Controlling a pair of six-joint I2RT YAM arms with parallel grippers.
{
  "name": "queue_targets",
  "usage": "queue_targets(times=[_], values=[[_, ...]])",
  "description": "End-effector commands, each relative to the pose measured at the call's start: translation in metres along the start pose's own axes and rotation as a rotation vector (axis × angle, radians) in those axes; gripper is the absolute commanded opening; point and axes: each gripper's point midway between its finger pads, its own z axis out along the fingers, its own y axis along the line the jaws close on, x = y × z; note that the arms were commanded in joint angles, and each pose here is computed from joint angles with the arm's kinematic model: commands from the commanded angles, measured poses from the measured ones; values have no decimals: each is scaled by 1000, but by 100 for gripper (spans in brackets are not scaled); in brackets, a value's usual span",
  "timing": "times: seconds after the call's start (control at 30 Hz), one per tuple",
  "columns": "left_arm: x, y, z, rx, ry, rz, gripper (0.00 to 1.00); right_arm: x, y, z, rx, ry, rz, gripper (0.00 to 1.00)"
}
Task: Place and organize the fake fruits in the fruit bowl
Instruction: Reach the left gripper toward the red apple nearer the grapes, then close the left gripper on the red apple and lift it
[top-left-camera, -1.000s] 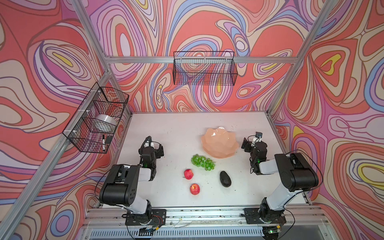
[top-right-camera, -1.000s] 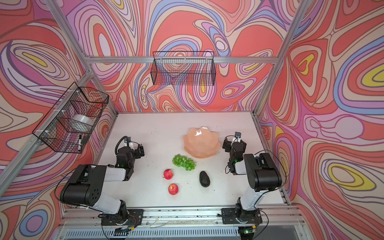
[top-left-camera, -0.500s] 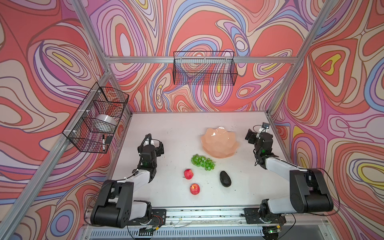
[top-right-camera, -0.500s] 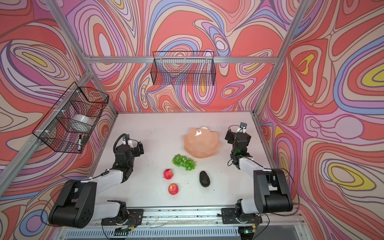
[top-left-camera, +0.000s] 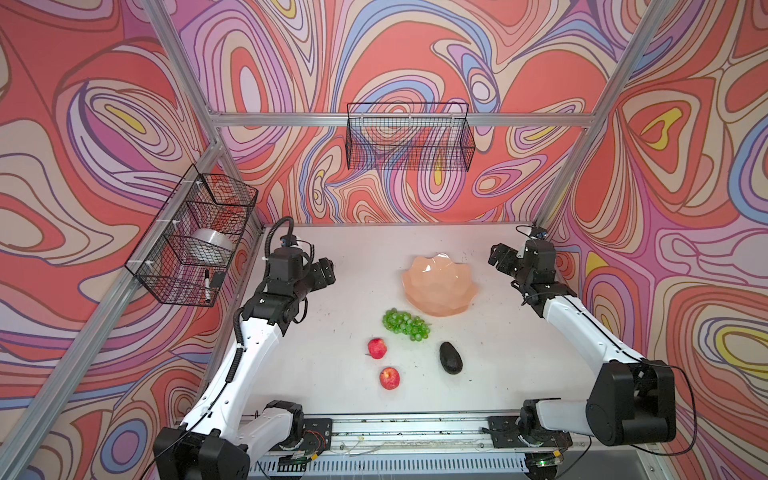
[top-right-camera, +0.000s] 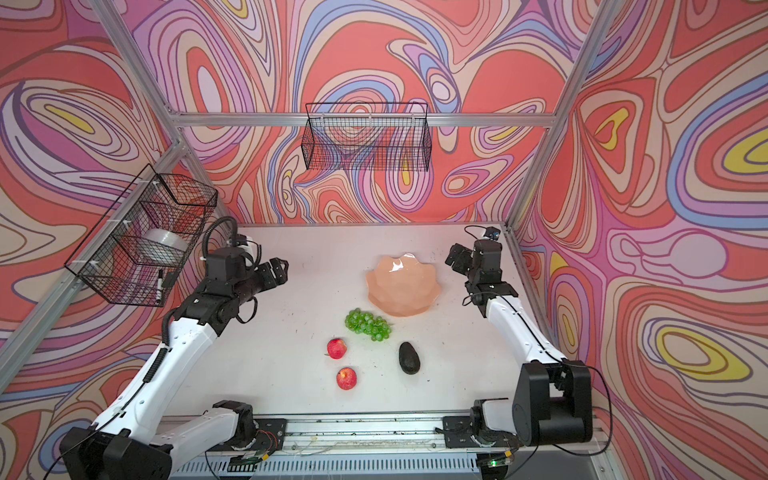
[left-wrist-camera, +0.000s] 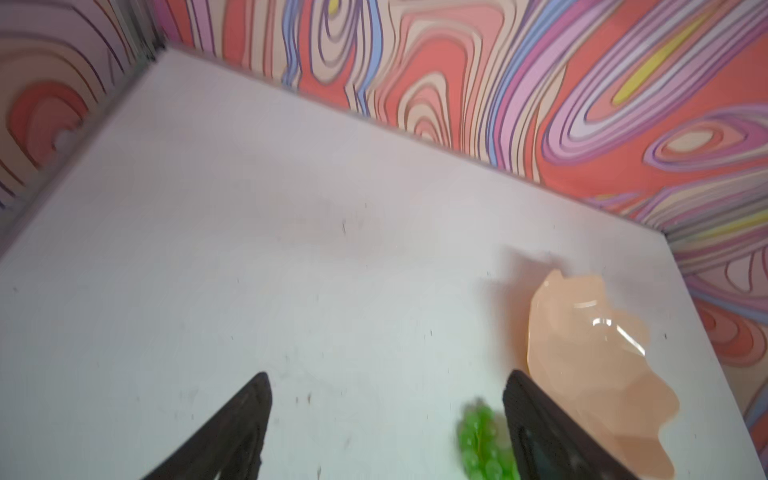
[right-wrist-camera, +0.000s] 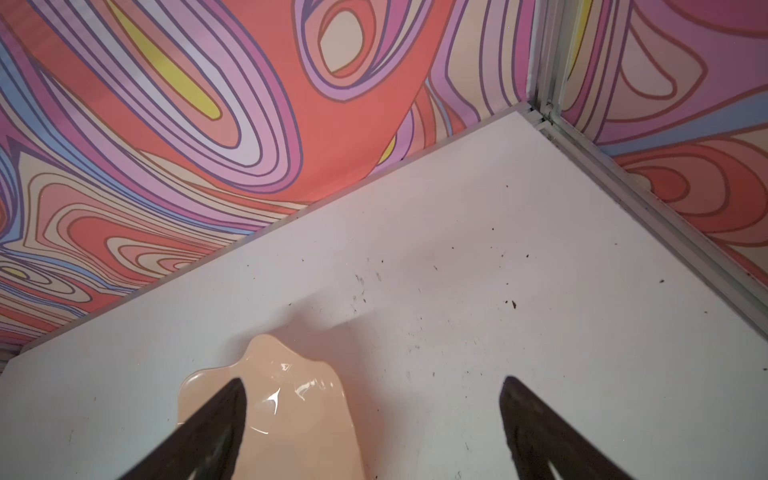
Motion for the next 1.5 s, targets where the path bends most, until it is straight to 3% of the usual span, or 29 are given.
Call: queue_targets(times=[0.0, 0.2, 0.4, 0.73, 1.0, 1.13, 1.47], values=[[93, 2, -12, -29, 311, -36, 86, 0, 5, 5, -4, 39, -2, 98], [149, -17, -7, -11, 422, -24, 85, 0, 11, 14, -22, 57, 14, 98], [181, -37, -3, -3, 486, 33, 86, 10, 7, 16, -17, 79, 21, 98], [219, -54, 25, -26, 601, 94, 86, 10, 6, 9, -13, 78, 15, 98], [230, -57, 48, -69, 627, 113, 83, 8, 6, 2, -14, 66, 7, 98], [233, -60, 58, -70, 626, 106, 77, 9, 5, 0, -13, 68, 7, 98], [227, -54, 58, -110, 612, 153, 39, 10, 3, 0, -6, 67, 1, 98]])
